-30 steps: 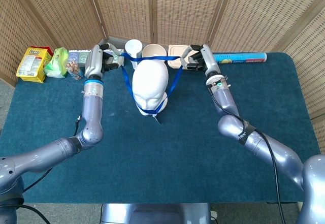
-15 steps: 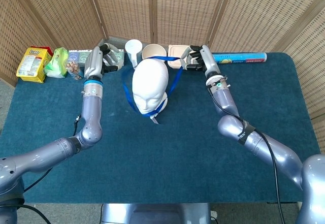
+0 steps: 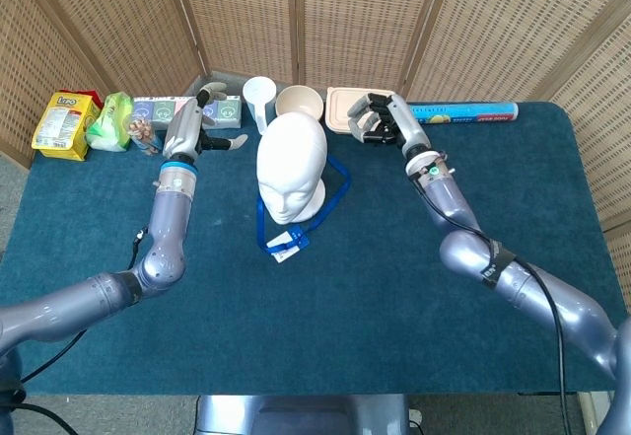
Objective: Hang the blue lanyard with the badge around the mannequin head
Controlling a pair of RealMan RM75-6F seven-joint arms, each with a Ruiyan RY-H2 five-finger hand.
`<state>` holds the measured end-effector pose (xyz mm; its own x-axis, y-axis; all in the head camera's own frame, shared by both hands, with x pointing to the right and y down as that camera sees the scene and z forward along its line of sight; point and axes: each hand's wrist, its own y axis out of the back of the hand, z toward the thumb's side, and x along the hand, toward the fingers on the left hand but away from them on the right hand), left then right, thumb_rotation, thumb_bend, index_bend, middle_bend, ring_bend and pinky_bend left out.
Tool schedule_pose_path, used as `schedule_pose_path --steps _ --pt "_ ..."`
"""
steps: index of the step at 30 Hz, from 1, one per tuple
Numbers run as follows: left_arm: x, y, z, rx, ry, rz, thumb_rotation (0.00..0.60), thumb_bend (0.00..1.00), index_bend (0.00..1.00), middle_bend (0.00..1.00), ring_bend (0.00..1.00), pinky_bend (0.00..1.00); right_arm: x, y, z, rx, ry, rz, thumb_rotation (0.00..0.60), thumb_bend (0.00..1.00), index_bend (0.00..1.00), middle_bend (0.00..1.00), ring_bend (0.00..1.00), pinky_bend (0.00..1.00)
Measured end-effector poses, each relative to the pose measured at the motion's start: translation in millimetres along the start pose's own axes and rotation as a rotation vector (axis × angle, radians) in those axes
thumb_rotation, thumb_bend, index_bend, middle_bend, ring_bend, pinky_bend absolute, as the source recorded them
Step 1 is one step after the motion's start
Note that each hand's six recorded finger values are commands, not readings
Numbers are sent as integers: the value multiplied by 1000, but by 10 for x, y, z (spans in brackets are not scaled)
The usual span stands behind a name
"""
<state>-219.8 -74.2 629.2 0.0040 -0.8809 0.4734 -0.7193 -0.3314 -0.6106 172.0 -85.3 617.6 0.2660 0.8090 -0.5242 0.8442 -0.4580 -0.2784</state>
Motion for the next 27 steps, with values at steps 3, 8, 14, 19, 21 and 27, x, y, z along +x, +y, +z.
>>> schedule_pose_path --steps 3,8,14,19,21,27 --pt "-64 37 -1 20 -20 -5 600 160 151 230 165 314 63 9 22 -26 12 20 522 407 447 438 488 561" --pt "-236 132 -65 55 -50 -18 600 160 151 231 165 314 184 85 77 -62 50 21 518 403 449 439 485 560" --pt "-505 295 -241 92 -62 -36 600 162 151 231 165 314 407 228 83 -86 103 -13 519 403 484 460 500 565" --pt "-819 489 -470 138 -59 -63 600 163 151 231 165 314 719 375 64 -43 166 -53 525 402 503 471 507 578" --pt "-972 591 -593 163 -55 -71 600 162 151 231 165 314 872 449 30 -14 188 -76 523 402 508 475 509 578" --pt "-1365 817 -945 222 -33 -82 600 163 164 231 165 314 1346 598 -185 97 199 -121 524 399 515 487 513 583"
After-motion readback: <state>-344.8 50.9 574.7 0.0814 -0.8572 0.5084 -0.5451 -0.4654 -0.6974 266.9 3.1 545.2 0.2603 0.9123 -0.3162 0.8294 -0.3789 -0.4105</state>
